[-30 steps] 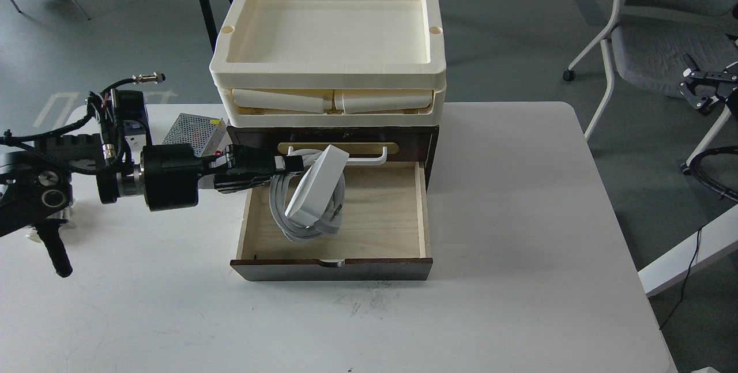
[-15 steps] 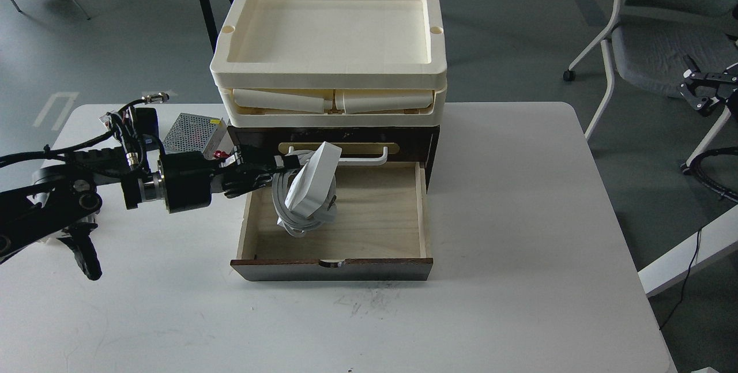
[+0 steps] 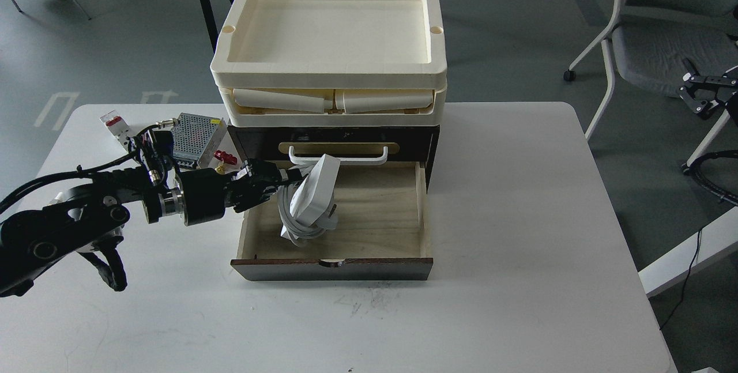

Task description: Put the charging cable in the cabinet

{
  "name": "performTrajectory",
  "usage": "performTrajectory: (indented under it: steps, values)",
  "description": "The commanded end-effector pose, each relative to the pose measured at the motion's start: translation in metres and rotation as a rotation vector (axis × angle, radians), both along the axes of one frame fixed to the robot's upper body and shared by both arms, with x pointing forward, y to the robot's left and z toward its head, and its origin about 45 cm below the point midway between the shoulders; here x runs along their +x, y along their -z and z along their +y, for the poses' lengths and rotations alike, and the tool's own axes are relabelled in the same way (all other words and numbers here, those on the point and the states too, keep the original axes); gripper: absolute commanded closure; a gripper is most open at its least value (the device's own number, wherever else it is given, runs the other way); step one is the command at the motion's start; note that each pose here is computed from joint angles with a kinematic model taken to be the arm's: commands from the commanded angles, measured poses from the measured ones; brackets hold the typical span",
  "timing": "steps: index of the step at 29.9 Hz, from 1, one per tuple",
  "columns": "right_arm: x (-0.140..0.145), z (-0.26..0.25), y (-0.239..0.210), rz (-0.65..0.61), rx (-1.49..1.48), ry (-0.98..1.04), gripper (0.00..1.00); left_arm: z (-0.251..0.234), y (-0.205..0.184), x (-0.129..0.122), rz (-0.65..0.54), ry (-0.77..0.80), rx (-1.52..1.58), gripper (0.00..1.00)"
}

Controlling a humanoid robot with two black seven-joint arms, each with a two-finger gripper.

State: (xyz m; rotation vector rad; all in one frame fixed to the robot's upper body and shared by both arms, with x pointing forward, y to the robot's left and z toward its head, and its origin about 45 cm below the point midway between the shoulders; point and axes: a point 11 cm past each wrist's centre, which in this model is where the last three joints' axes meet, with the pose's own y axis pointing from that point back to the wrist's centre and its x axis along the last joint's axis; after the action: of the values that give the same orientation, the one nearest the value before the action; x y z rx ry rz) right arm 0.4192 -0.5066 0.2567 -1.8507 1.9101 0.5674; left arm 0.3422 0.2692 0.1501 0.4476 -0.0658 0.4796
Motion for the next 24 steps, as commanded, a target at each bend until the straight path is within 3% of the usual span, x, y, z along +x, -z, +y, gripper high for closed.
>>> performTrajectory:
  steps: [1, 7, 8, 10, 11, 16, 20, 24]
  values:
    - [0.0, 0.0, 0.001, 0.002, 0.0, 0.0, 0.0, -0.005, 0.008, -0.001, 0.014, -0.003, -0.007, 0.95]
    - [-0.001, -0.001, 0.001, 0.001, 0.0, 0.002, 0.0, -0.018, 0.012, -0.003, 0.024, 0.01, -0.03, 0.77]
    - [-0.001, -0.001, 0.0, 0.001, -0.001, 0.003, 0.0, -0.021, 0.014, -0.005, 0.029, 0.013, -0.035, 0.69]
    - [-0.002, -0.002, 0.002, 0.005, -0.001, 0.004, 0.0, -0.029, 0.017, -0.007, 0.038, 0.02, -0.052, 0.26]
    - [-0.003, -0.002, 0.003, 0.008, -0.001, 0.005, 0.0, -0.035, 0.017, -0.006, 0.041, 0.02, -0.071, 0.21]
    - [-0.005, -0.003, 0.007, 0.014, -0.001, 0.008, 0.0, -0.039, 0.019, -0.008, 0.062, 0.0, -0.108, 0.05]
    - [-0.005, -0.003, 0.007, 0.015, 0.001, 0.007, 0.0, -0.039, 0.018, -0.007, 0.062, -0.004, -0.115, 0.02]
    - [-0.005, -0.004, 0.004, -0.005, 0.013, 0.018, 0.0, -0.025, 0.008, 0.001, 0.077, -0.11, -0.201, 0.02]
